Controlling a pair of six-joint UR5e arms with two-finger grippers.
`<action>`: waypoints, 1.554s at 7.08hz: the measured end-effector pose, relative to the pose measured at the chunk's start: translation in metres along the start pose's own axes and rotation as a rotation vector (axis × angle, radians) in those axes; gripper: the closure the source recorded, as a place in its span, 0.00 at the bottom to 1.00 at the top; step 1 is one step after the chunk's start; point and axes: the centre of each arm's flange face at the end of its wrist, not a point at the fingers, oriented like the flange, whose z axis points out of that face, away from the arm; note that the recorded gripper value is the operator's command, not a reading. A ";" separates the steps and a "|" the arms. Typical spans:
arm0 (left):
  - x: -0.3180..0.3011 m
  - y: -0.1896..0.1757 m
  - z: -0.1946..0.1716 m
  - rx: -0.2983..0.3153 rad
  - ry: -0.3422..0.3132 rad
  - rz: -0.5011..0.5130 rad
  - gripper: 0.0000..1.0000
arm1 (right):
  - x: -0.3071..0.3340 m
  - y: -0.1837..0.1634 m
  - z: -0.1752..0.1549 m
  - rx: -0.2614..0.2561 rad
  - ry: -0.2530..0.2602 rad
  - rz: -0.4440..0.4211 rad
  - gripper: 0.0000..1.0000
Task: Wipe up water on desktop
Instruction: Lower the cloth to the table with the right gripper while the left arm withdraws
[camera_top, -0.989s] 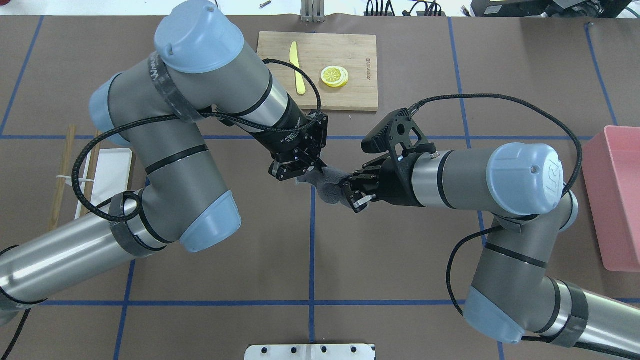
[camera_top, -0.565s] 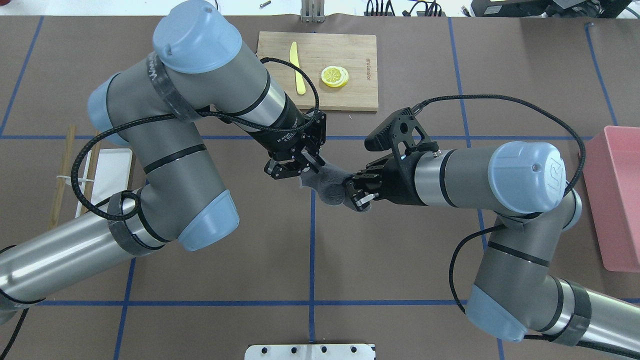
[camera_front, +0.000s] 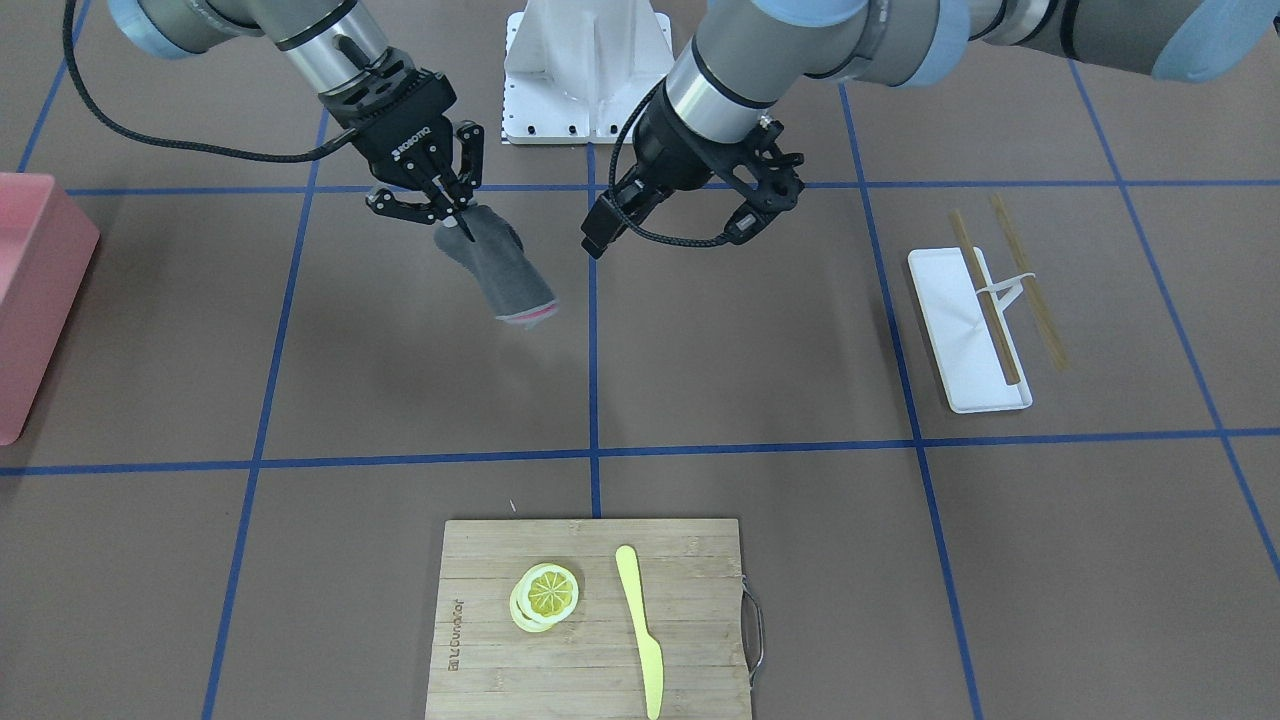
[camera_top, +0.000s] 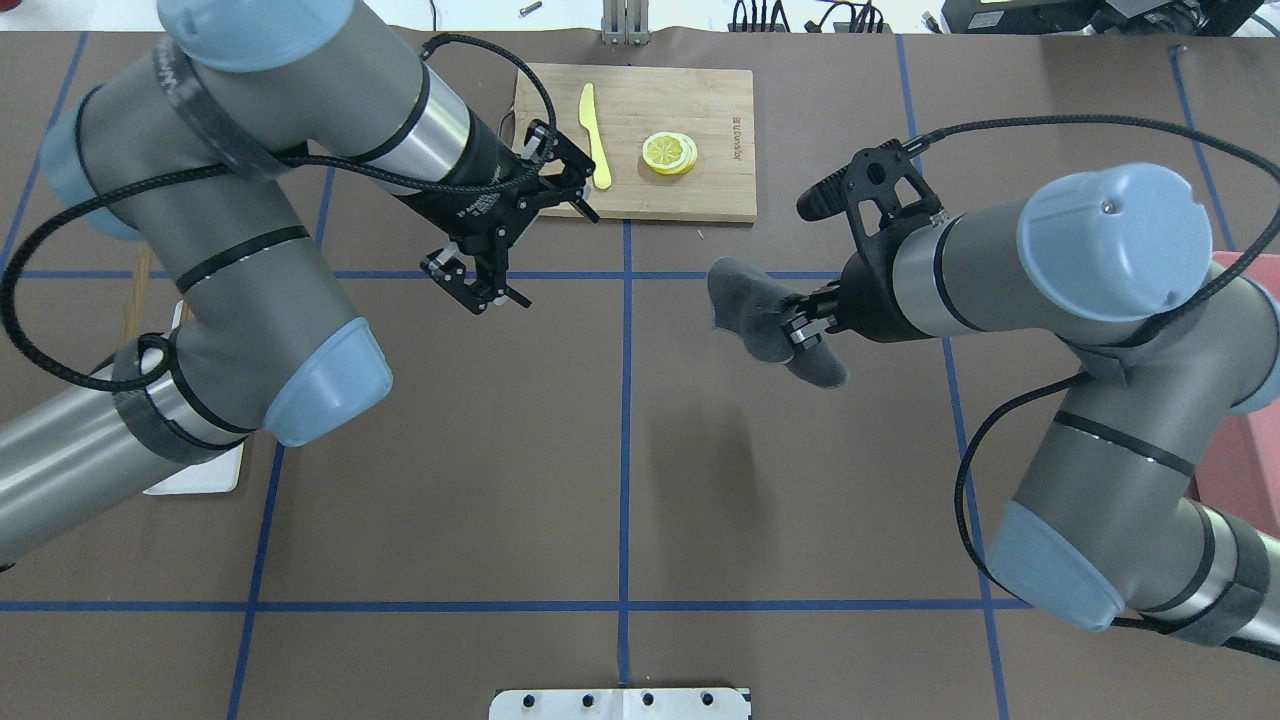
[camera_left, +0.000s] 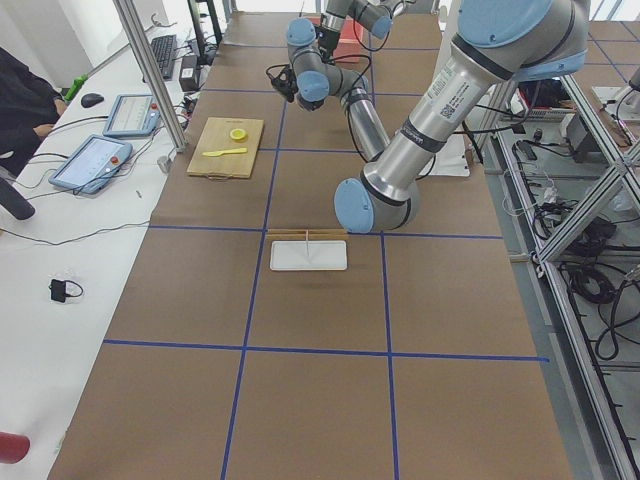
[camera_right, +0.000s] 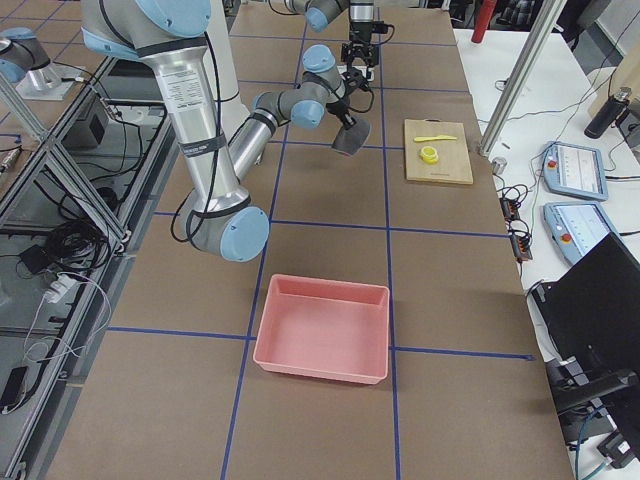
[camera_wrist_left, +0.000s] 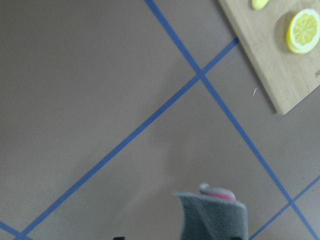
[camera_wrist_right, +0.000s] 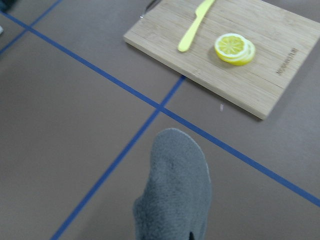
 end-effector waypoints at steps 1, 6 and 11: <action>-0.005 -0.011 -0.020 0.031 0.003 0.070 0.02 | 0.024 -0.001 -0.001 -0.054 0.067 -0.017 1.00; -0.045 -0.062 -0.086 0.230 -0.088 0.504 0.02 | 0.155 0.018 0.025 -0.346 0.311 -0.142 1.00; -0.112 -0.147 -0.138 0.359 -0.397 0.766 0.02 | 0.156 0.058 0.103 -0.515 0.318 -0.153 1.00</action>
